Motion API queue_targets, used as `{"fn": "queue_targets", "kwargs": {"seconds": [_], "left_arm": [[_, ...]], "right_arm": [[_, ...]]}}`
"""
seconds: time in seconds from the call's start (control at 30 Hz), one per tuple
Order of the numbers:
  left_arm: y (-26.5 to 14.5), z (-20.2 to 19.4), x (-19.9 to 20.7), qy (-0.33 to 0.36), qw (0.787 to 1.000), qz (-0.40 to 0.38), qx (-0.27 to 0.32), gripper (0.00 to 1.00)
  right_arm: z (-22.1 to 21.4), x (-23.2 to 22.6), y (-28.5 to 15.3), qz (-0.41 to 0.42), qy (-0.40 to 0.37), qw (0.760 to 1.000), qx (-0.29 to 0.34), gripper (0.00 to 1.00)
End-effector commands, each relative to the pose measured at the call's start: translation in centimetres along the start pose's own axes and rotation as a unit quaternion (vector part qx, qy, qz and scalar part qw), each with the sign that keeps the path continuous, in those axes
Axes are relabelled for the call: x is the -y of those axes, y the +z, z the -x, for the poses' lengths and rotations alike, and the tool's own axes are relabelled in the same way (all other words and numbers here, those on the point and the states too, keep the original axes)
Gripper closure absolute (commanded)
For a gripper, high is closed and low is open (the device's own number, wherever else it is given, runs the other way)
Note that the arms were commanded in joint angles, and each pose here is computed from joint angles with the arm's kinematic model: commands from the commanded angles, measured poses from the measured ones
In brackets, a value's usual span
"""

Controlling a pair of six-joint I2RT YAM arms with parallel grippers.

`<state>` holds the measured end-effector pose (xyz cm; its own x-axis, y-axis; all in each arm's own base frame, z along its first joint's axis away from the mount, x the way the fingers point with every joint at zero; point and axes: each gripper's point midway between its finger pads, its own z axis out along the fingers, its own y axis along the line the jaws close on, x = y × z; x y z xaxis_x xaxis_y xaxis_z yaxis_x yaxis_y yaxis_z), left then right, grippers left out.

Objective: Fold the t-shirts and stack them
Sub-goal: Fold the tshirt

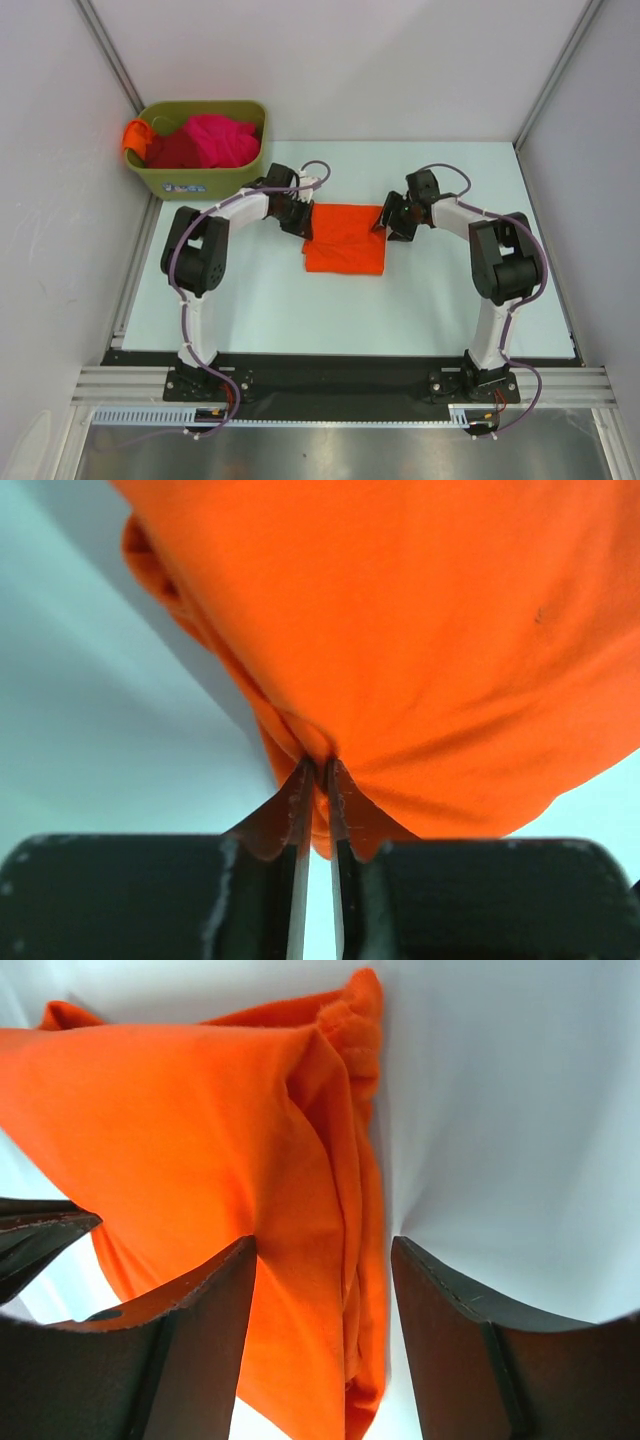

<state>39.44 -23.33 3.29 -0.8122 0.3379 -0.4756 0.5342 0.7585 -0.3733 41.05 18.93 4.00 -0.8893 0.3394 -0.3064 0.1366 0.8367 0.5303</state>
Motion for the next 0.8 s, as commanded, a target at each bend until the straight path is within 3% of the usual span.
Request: {"fn": "queue_targets", "kwargs": {"seconds": [0.0, 0.2, 0.3, 0.5, 0.6, 0.77], "left_arm": [[-0.8, 1.2, 0.0, 0.003, 1.0, -0.007, 0.019, 0.84], [-1.8, 1.9, 0.3, 0.013, 1.0, -0.003, 0.026, 0.53], [-3.6, 3.4, 0.3, 0.018, 0.998, 0.001, 0.052, 0.44], [-4.6, 5.4, -0.6, 0.016, 0.996, 0.031, 0.082, 0.4], [-4.6, 6.3, -1.5, 0.014, 0.995, 0.055, 0.08, 0.4], [-6.8, 7.4, -2.1, 0.031, 0.992, 0.076, 0.098, 0.39]], "right_arm": [[0.3, -1.3, 0.7, 0.027, 0.005, 1.0, 0.007, 0.39], [-0.2, -1.1, 1.4, 0.025, 0.01, 1.0, 0.001, 0.41], [-0.4, -0.7, 1.6, 0.017, 0.014, 1.0, -0.001, 0.43], [-0.3, -0.3, 2.1, 0.014, 0.015, 1.0, 0.0, 0.5], [0.1, 0.0, 2.2, 0.012, 0.017, 1.0, 0.004, 0.6], [0.8, 0.0, 2.5, 0.014, 0.011, 1.0, 0.002, 0.84]]}}
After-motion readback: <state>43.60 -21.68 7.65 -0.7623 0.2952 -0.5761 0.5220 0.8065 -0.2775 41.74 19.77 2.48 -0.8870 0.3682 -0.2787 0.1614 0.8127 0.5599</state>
